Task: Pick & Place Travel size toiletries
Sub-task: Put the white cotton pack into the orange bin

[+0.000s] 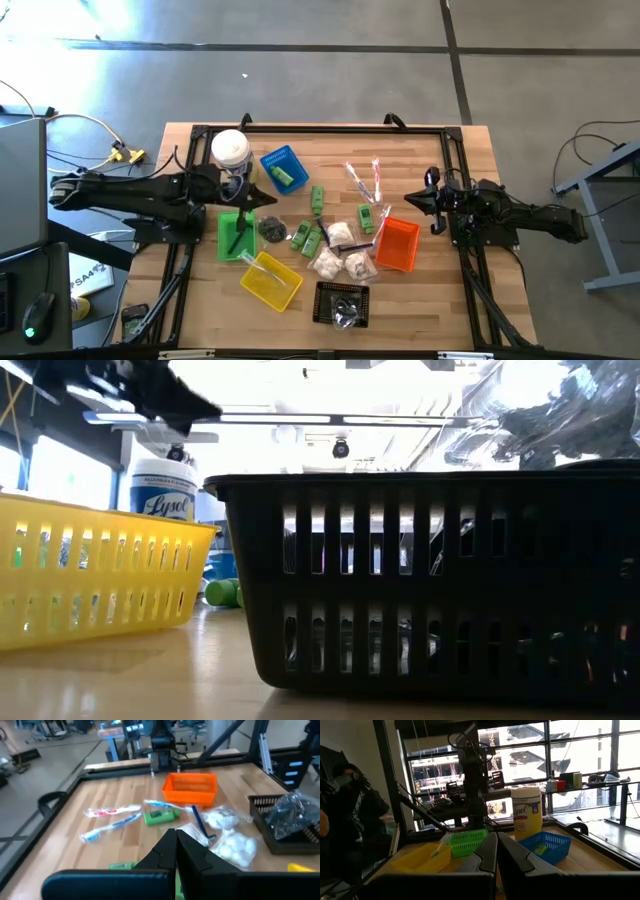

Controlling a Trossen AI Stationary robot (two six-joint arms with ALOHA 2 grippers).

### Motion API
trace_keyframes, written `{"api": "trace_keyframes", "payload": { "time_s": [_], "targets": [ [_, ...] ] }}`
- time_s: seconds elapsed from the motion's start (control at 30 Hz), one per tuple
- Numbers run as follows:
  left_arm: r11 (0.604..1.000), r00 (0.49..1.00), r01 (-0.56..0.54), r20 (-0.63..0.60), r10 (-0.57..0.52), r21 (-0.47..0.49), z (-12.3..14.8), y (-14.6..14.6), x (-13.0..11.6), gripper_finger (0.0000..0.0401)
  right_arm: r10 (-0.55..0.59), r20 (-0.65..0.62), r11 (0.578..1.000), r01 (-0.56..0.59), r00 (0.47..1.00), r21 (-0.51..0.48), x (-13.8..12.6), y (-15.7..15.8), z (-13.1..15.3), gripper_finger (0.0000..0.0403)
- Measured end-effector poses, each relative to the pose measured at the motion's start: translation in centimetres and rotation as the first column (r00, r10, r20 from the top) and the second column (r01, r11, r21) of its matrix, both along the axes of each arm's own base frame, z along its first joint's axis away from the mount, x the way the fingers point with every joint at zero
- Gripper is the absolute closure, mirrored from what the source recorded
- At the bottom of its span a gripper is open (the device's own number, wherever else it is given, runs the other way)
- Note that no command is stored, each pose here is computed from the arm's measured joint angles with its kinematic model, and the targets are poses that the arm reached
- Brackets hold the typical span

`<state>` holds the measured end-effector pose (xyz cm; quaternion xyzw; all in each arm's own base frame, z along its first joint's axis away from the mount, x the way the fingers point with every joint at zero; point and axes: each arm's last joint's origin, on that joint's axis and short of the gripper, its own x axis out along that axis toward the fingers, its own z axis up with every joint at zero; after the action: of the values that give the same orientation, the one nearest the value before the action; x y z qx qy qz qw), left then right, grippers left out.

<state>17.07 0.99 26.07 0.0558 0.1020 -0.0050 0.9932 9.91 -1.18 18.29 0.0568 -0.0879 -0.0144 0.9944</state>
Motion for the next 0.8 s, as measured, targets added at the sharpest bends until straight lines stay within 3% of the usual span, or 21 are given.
{"api": "trace_keyframes", "payload": {
  "time_s": [0.37, 0.8],
  "targets": [
    [0.997, 0.995, -0.069, 0.067, 0.072, -0.035, -6.9, 1.3, -0.9, 0.0401, -0.010, -0.001, 0.999, 0.010, 1.000, -0.036, 0.0, 0.0, 0.0, 0.0399],
    [0.996, 0.996, -0.079, -0.045, 0.077, -0.030, -8.6, 1.4, -1.5, 0.0401, -0.007, -0.006, 0.999, 0.006, 1.000, -0.046, 0.0, 0.0, 0.0, 0.0399]
  ]
}}
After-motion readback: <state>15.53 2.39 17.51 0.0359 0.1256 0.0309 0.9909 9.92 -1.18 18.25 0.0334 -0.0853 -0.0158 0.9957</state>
